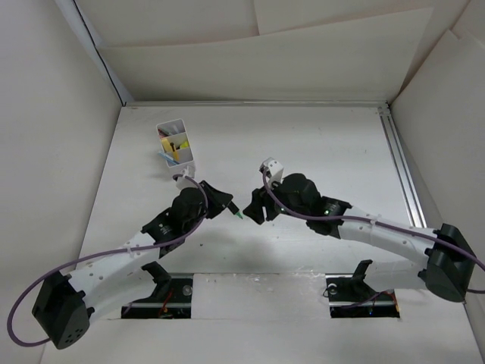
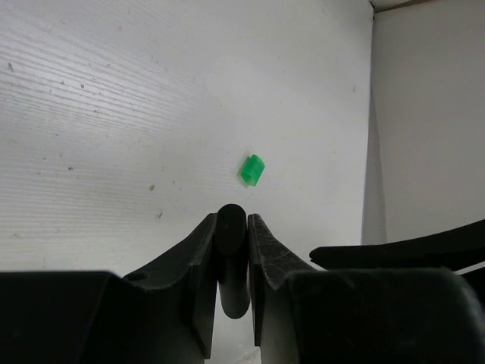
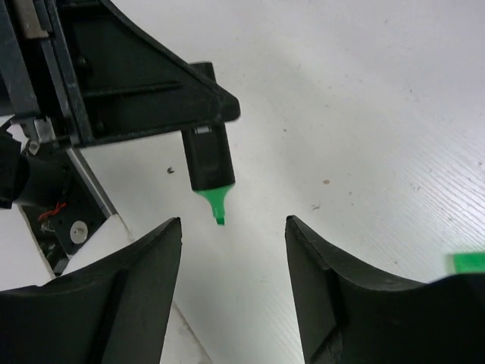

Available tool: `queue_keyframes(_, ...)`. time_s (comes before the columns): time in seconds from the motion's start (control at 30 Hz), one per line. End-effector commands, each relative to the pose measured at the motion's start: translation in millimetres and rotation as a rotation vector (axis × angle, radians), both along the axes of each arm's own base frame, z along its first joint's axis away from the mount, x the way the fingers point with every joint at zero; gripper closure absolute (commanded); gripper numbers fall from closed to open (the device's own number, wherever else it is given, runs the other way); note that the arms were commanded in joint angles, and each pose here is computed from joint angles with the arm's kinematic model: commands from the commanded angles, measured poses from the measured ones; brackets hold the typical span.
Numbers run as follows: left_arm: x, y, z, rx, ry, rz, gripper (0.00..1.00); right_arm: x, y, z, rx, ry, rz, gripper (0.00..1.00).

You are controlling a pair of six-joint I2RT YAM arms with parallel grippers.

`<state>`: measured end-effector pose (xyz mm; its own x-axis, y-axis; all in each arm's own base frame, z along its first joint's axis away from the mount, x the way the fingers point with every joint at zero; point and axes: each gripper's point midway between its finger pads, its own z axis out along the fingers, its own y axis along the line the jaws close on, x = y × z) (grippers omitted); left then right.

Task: Sort the stationery into containers
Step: Pick up the pen from the center of the board.

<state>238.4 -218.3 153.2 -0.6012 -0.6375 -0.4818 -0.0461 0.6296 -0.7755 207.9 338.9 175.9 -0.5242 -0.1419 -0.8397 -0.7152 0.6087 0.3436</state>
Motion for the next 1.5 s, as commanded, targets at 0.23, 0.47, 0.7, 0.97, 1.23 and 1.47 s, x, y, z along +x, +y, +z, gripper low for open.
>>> queue_keyframes(0.23,-3,-3,7,-0.102,-0.017,0.01,1.0,-4,-11,1,0.057,0.024,0.028,0.33)
queue_keyframes(0.47,-9,-19,2,-0.175,0.016,-0.058,1.0,-12,6,24,0.12,0.013,0.129,0.17)
queue_keyframes(0.7,-13,-29,3,-0.202,0.028,-0.103,1.0,-14,27,3,0.074,0.062,0.168,0.17)
queue_keyframes(0.97,-15,-31,3,-0.206,0.034,-0.12,1.0,-11,33,-2,0.058,0.066,0.16,0.47)
queue_keyframes(1.23,-26,-33,-2,-0.156,0.045,-0.191,0.92,-9,32,-3,0.051,0.054,0.156,0.83)
queue_keyframes(1.47,-44,-31,-2,-0.055,0.049,-0.302,0.76,-17,24,-11,-0.017,0.044,0.209,0.85)
